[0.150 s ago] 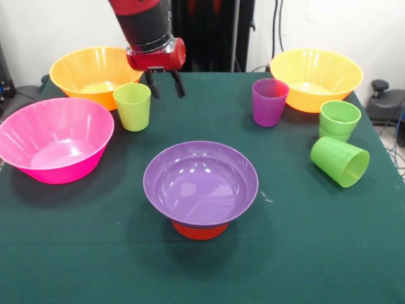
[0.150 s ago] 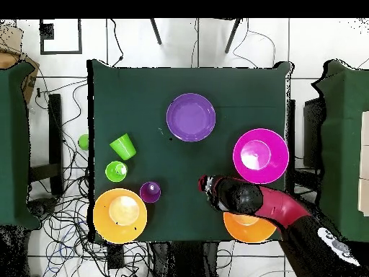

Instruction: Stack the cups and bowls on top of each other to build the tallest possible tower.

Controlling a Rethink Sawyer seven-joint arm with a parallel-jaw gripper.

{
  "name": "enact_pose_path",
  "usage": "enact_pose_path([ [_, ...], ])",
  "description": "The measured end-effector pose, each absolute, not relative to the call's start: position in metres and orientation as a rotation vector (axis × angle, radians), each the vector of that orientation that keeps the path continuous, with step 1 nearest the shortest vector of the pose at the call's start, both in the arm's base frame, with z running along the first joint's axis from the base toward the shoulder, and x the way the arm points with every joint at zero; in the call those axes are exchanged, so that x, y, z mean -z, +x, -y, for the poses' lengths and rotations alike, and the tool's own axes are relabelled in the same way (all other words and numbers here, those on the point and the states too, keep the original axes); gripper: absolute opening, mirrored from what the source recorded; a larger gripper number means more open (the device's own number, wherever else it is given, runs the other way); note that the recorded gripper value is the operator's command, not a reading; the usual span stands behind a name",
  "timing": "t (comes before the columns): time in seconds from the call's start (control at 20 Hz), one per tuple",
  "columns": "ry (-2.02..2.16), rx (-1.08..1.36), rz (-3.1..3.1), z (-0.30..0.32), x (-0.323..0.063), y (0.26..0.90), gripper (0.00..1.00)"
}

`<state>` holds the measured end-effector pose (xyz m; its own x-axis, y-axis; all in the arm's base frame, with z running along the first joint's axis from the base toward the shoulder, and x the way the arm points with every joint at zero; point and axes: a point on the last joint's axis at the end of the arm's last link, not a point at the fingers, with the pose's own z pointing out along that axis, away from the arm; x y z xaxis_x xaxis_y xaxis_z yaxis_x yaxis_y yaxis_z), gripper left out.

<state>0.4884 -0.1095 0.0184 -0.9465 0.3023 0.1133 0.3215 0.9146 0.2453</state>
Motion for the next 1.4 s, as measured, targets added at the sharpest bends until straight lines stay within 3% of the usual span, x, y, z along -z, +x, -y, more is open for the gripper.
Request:
enact_pose_path([
  [0.5, -0.486, 0.410, 2.974, 0.110, -0.018, 0.485, 1.00],
  [1.05, -0.538, 0.342, 2.899, 0.149, -0.077, 0.497, 1.00],
  [1.4, -0.556, 0.336, 2.932, 0.164, -0.070, 0.529, 1.00],
])
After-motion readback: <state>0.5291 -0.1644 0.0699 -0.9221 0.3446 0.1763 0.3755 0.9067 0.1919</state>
